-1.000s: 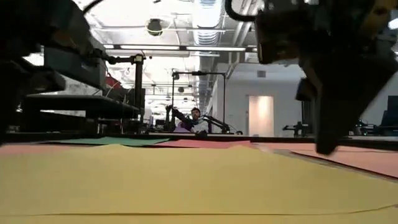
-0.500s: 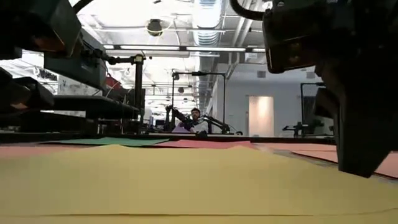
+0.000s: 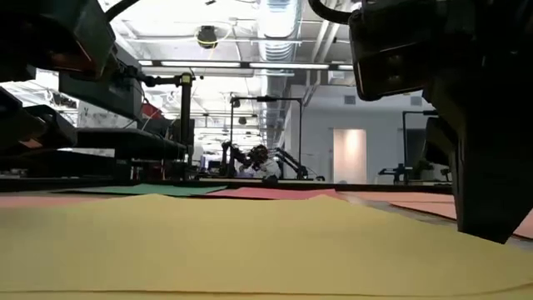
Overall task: Organize paper
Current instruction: Stack the yellow paper on top of the yellow paper
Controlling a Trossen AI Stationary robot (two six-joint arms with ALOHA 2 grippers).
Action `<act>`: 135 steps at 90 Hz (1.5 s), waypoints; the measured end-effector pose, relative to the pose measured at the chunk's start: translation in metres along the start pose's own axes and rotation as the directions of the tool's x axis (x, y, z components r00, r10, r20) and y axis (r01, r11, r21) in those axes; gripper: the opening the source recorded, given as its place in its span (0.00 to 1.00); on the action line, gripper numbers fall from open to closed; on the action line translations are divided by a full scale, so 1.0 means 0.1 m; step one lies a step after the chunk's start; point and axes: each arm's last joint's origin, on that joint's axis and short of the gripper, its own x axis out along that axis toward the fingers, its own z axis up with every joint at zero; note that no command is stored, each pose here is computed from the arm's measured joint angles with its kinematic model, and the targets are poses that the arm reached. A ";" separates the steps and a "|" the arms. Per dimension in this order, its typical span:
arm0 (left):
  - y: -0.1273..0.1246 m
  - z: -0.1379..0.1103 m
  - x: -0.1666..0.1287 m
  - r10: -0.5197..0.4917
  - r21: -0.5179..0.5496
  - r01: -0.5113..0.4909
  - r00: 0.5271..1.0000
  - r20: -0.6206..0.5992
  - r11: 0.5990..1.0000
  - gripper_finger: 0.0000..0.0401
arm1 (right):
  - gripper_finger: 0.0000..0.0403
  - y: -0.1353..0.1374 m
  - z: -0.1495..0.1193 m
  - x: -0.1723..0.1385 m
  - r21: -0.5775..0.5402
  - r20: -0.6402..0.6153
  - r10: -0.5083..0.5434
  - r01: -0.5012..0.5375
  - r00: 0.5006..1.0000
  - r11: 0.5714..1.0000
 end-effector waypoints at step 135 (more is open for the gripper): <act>0.45 -0.02 -0.65 0.238 0.030 -0.237 0.971 -0.019 0.971 0.30 | 0.00 0.32 -0.13 -0.43 -0.224 0.159 0.141 -0.104 0.977 0.969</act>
